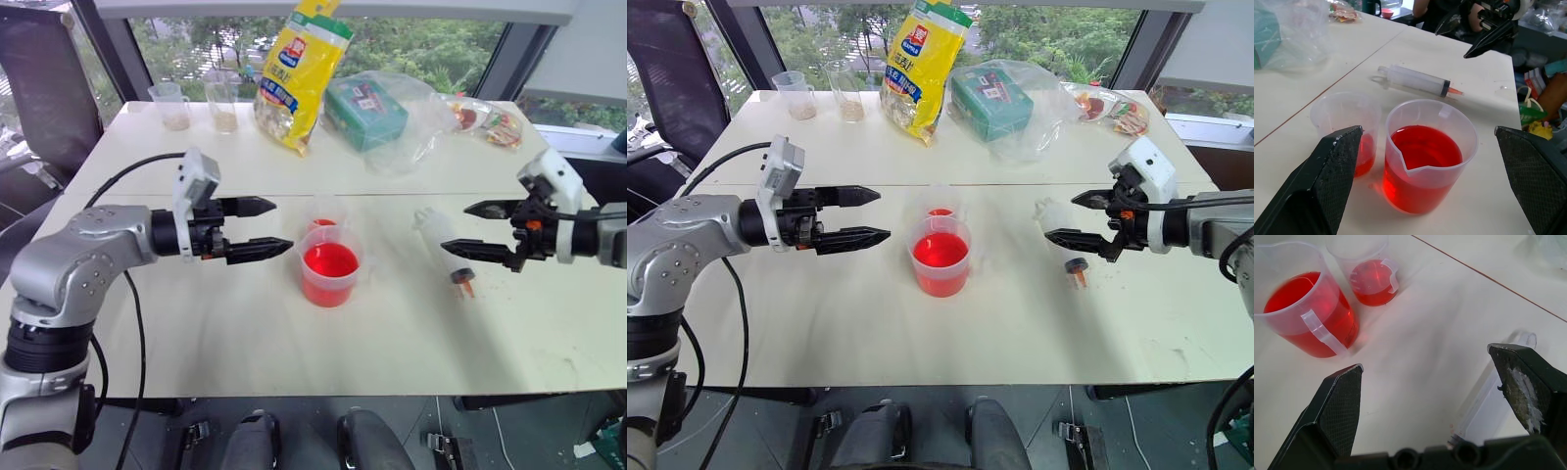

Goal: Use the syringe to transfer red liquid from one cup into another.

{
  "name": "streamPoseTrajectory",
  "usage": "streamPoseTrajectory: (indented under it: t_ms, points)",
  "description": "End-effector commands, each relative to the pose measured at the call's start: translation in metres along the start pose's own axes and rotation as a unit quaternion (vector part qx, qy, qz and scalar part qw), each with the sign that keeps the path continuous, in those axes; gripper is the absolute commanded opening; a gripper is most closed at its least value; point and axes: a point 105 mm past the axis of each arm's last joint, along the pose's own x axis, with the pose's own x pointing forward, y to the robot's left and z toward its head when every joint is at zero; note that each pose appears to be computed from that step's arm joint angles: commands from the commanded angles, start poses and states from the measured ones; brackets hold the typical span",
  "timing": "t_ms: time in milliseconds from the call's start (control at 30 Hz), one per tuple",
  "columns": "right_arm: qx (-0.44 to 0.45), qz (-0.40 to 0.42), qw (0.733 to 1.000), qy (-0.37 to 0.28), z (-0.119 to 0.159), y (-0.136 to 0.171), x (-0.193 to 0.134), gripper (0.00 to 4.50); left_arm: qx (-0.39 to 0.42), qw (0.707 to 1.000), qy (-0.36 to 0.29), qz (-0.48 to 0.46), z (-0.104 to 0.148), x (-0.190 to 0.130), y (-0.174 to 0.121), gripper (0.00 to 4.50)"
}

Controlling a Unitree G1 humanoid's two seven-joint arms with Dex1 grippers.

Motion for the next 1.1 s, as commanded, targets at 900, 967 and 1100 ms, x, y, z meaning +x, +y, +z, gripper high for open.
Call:
streamPoseTrajectory:
  t_ms: [900,967,1100]
  points:
    - [-0.008,-0.046,0.999,0.020,0.002,-0.021,0.009,4.48,0.030,0.999,-0.016,0.002,0.008,-0.002,-0.002,4.50]
    - [-0.001,-0.050,0.998,0.029,0.001,-0.023,0.014,4.48,0.032,0.999,-0.017,0.003,0.009,-0.001,-0.001,4.50]
    - [0.037,-0.088,0.993,0.067,-0.006,-0.036,0.027,4.48,0.034,0.999,-0.018,0.000,0.009,0.001,-0.001,4.50]
